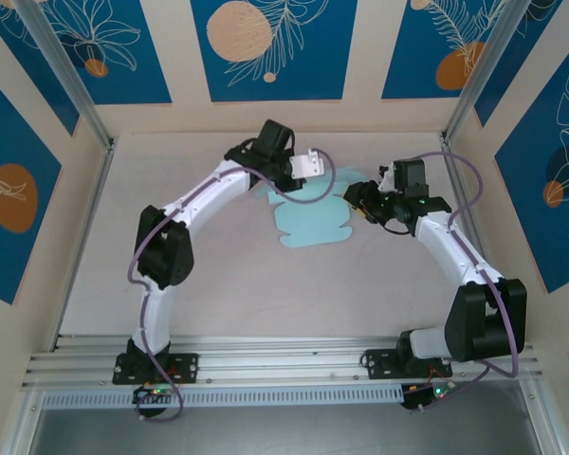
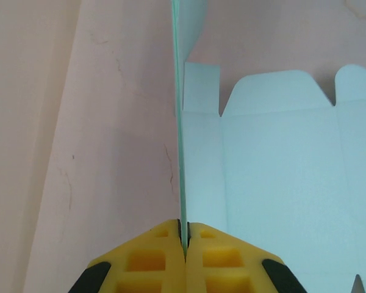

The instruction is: Fold the paper box

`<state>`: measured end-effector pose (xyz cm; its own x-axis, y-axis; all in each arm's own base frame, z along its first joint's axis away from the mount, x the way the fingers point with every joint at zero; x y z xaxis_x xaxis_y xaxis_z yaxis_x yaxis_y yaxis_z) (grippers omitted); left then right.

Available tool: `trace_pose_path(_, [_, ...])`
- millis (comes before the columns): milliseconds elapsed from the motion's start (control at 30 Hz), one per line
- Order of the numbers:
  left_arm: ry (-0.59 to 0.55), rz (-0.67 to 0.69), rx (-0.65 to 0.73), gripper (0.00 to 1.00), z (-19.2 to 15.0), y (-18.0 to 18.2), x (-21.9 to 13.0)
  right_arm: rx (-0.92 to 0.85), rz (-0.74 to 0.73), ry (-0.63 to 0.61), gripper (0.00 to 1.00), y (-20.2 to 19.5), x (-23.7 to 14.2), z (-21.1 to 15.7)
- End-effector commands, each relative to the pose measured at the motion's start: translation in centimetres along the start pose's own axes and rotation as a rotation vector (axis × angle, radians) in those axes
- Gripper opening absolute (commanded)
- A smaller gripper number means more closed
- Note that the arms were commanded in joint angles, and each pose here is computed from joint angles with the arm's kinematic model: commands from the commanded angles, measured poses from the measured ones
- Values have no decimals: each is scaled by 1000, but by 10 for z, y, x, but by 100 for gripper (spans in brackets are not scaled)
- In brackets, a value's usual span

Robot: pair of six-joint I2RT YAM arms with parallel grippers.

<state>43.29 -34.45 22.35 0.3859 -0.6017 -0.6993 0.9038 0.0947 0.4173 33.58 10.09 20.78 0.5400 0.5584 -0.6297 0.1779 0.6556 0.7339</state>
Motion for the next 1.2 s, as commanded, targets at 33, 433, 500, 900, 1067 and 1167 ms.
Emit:
trace_pose_path(33, [62, -297, -133, 0, -29, -33, 16, -24, -71, 40, 46, -19, 5, -2])
trace_pose_path(433, [106, -224, -121, 0, -45, -22, 45, -27, -34, -19, 49, 16, 40, 82])
trace_pose_path(500, [115, -221, -115, 0, -47, -22, 47, -57, -54, -35, 49, 21, 47, 97])
trace_pose_path(900, [162, -114, -83, 0, -61, -6, 68, -85, 21, 50, 53, 31, 95, 129])
trace_pose_path(1067, [182, -62, -69, 0, -68, 1, 77, -72, 33, 78, 52, 28, 107, 122])
trace_pose_path(1167, [182, -30, -56, 0, -69, 3, 81, -73, 42, 90, 52, 28, 111, 119])
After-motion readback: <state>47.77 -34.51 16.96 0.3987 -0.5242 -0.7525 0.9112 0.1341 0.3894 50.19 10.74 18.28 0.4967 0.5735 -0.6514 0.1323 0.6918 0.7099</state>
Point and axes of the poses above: each hand's point on the last joint's axis, 136 mm out from that joint toward the fingers, its own x axis out along the fingers, its own y axis along the line the jaws close on, z = x × y, the point moved 4 cm from there along -x, back along the fingers, and after that the axes turned 1 degree about x, right-handed, at the moved point
